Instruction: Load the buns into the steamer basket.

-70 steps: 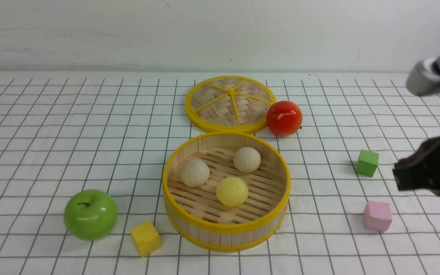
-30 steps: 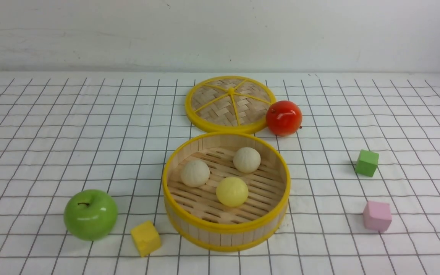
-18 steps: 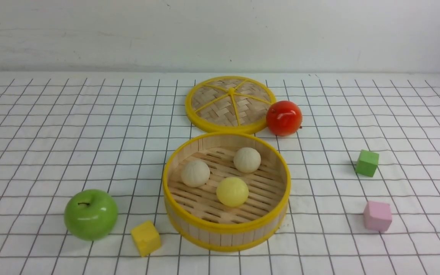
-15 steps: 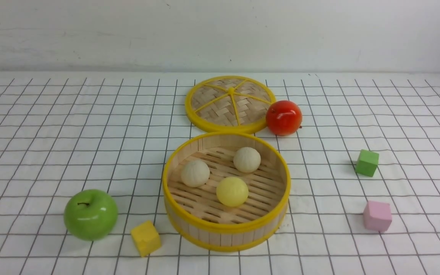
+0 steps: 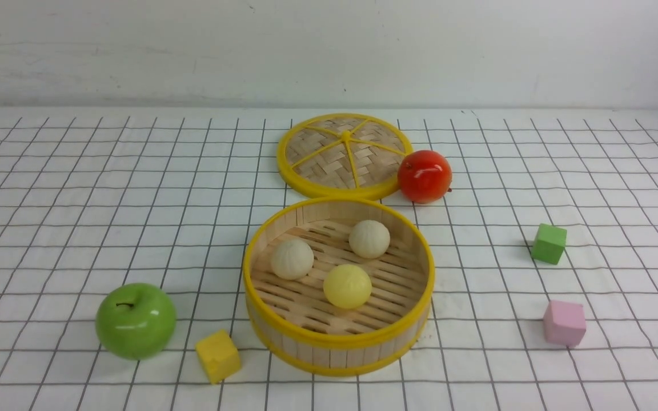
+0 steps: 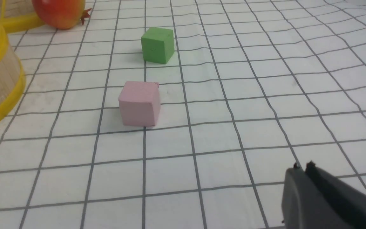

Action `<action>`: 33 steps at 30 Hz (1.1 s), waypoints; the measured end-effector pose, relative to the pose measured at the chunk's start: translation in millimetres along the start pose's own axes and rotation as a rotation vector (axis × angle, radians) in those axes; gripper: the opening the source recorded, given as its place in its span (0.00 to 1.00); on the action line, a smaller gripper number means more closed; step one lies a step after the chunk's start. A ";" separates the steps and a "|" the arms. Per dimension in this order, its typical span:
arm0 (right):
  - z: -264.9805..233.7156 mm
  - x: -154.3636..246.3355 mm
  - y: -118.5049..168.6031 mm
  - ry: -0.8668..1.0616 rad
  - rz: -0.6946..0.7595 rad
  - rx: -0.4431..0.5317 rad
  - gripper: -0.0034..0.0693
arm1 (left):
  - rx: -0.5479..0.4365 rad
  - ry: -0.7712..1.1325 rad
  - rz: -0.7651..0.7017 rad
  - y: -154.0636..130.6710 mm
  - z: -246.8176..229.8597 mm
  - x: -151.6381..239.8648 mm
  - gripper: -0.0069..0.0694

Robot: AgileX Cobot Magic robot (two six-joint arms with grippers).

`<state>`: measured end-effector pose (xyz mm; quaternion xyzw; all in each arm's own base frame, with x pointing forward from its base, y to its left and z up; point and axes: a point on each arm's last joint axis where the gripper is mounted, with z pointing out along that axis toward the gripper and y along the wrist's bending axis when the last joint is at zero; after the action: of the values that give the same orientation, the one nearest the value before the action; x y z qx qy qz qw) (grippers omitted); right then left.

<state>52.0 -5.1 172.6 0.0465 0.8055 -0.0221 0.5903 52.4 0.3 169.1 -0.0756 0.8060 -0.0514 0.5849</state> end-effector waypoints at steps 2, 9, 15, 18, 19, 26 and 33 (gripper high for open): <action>0.0 0.0 0.0 0.000 0.000 0.000 0.07 | 0.000 0.000 0.000 0.0 0.0 0.0 0.40; 0.0 0.0 0.0 0.000 0.000 0.000 0.08 | 0.000 0.000 0.000 0.0 0.0 0.0 0.40; 0.0 0.0 0.0 0.000 0.000 0.000 0.09 | 0.000 0.000 0.000 0.0 0.0 0.0 0.40; 0.0 0.0 0.0 0.000 0.000 0.000 0.10 | 0.000 0.000 0.000 0.0 0.0 0.0 0.40; 0.0 0.0 0.0 0.000 0.000 0.000 0.10 | 0.000 0.000 0.000 0.0 0.0 0.0 0.40; 0.0 0.0 0.0 0.000 0.000 0.000 0.11 | 0.016 0.003 0.005 -0.9 0.0 0.2 0.40; 0.0 0.0 0.0 0.000 0.000 0.000 0.12 | 0.073 0.013 0.024 -4.0 -0.2 0.8 0.40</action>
<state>52.0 -5.1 172.6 0.0465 0.8055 -0.0221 0.5903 52.3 -3.8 169.1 -0.0442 0.8083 -0.0741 0.5824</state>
